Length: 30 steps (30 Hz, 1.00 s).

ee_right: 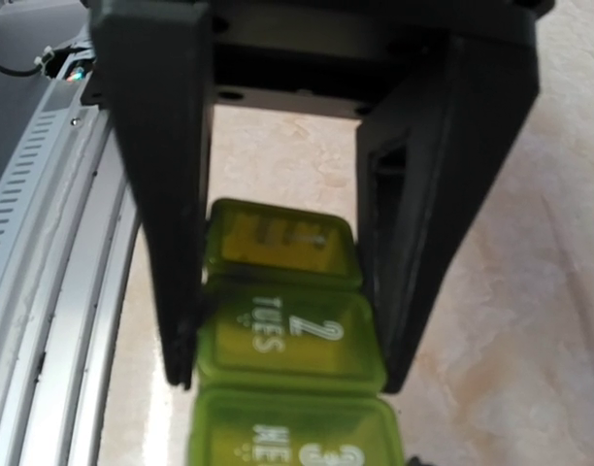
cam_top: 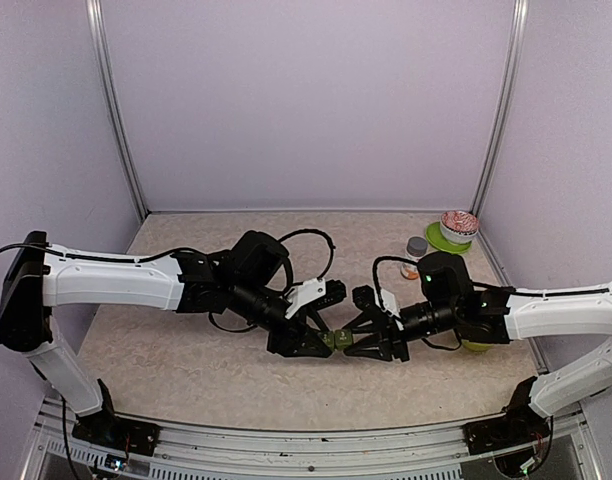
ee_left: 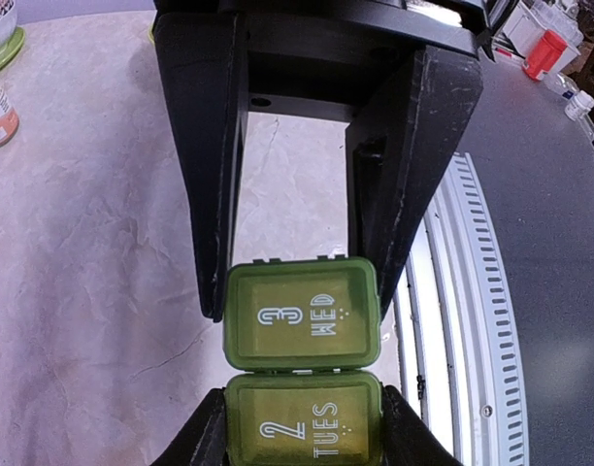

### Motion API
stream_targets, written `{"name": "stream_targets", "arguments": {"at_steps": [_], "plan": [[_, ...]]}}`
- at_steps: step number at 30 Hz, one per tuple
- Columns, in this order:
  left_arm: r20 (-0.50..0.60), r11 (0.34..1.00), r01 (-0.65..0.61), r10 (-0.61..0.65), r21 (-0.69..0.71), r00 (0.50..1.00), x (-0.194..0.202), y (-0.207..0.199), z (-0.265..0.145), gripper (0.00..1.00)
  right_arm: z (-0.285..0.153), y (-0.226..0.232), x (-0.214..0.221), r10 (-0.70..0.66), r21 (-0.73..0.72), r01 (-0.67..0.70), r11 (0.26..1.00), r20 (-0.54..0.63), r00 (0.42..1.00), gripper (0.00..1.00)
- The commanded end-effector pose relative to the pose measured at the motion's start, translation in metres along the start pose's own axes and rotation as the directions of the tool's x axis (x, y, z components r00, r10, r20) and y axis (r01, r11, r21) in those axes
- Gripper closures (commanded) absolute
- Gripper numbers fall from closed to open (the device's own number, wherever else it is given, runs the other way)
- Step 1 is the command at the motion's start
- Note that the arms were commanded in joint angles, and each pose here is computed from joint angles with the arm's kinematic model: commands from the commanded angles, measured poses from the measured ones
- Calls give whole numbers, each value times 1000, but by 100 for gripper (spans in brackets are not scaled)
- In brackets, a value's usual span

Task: Sort the pills into containers
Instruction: Open the lid of the pill container.

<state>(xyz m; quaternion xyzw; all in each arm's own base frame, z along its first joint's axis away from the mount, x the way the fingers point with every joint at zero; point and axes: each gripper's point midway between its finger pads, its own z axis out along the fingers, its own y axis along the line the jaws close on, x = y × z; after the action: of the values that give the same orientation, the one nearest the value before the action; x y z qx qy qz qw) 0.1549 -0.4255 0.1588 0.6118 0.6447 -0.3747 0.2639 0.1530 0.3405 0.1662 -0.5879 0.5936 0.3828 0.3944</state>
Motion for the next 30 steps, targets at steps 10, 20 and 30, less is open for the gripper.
{"name": "stream_targets", "arguments": {"at_steps": [10, 20, 30], "plan": [[-11, 998, -35, 35, -50, 999, -3, 2, 4, 87, -4, 4, -16, 18, -9, -18, 1000, 45, 999, 56], [-11, 998, -38, 37, -53, 999, -3, 1, 3, 87, -1, 10, -13, 16, -52, -14, 999, 39, 999, 80], [-17, 998, -41, 40, -57, 999, -2, 2, 4, 87, -3, 1, -14, 19, 5, -19, 1000, 38, 999, 38]]}}
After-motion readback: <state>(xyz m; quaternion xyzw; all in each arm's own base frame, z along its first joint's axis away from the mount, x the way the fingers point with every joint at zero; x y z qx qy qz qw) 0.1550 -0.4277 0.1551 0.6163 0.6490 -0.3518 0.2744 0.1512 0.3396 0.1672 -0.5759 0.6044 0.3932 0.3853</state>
